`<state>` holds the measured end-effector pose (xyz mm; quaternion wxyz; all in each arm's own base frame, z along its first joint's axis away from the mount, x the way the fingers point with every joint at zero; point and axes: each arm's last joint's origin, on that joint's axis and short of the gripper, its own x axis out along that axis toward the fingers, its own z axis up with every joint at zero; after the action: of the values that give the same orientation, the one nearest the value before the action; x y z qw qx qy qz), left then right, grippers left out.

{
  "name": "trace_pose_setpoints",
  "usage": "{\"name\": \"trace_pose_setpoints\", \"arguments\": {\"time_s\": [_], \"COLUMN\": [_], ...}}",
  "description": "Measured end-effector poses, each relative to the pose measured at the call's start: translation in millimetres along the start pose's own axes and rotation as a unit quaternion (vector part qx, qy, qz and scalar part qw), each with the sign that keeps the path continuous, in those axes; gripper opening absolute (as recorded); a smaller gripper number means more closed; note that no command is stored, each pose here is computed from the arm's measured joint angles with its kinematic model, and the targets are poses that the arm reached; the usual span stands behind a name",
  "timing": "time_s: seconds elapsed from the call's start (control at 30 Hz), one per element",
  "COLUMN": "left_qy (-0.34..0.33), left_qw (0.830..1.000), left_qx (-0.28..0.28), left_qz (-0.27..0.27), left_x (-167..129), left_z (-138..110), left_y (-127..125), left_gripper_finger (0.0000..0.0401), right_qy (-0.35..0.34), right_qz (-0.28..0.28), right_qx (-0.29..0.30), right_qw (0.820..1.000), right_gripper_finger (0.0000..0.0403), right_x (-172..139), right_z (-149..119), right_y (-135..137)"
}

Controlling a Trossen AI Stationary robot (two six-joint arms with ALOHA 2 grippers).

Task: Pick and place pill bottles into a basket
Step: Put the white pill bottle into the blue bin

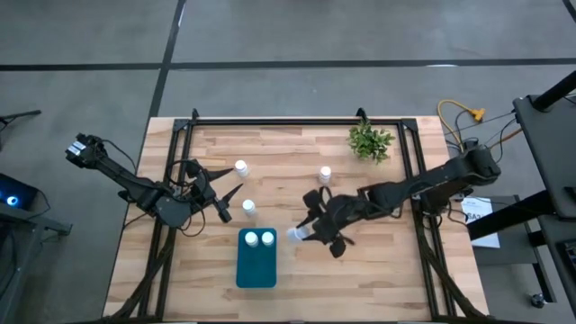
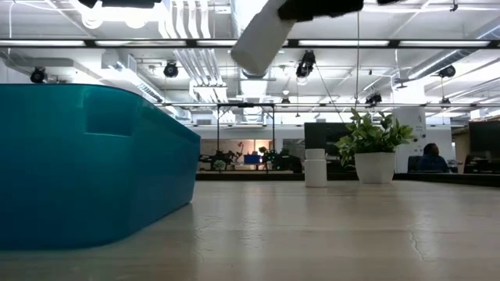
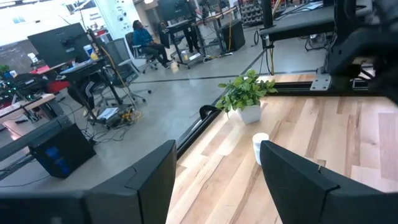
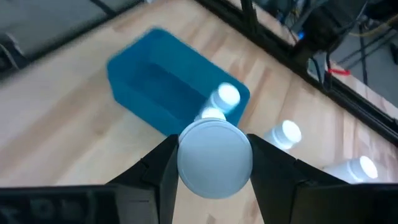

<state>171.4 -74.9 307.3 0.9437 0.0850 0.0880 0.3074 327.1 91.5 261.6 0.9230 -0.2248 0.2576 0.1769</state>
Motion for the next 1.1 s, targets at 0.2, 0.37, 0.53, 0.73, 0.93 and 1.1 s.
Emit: {"name": "trace_pose_setpoints", "arguments": {"time_s": [0.2,0.37,0.53,0.73,0.93,1.1], "left_qy": [0.0,0.0,0.0,0.0,0.0,0.0], "left_qw": [1.0,1.0,1.0,1.0,1.0,1.0], "left_qx": [-0.001,-0.001,0.0,-0.001,-0.001,-0.001], "left_qz": [0.0,0.0,0.0,0.0,0.0,0.0], "left_x": [0,0,0,0,0,0], "left_z": [0,0,0,0,0,0], "left_y": [0,0,0,0,0,0], "left_gripper_finger": [0.0215,0.0215,0.0215,0.0215,0.0215,0.0215], "right_qy": [0.039,0.116,0.144,0.147,0.191,0.233], "right_qz": [0.01,0.002,-0.009,-0.028,0.025,0.033], "right_qx": [0.003,-0.015,0.018,0.15,0.198,0.204], "right_qw": [0.999,0.993,0.989,0.977,0.961,0.95], "right_gripper_finger": [0.0149,0.0149,0.0149,0.0149,0.0149,0.0149], "right_x": [29,56,66,63,81,104], "right_z": [8,23,48,75,77,72], "right_y": [3,6,10,0,-7,-7]}}
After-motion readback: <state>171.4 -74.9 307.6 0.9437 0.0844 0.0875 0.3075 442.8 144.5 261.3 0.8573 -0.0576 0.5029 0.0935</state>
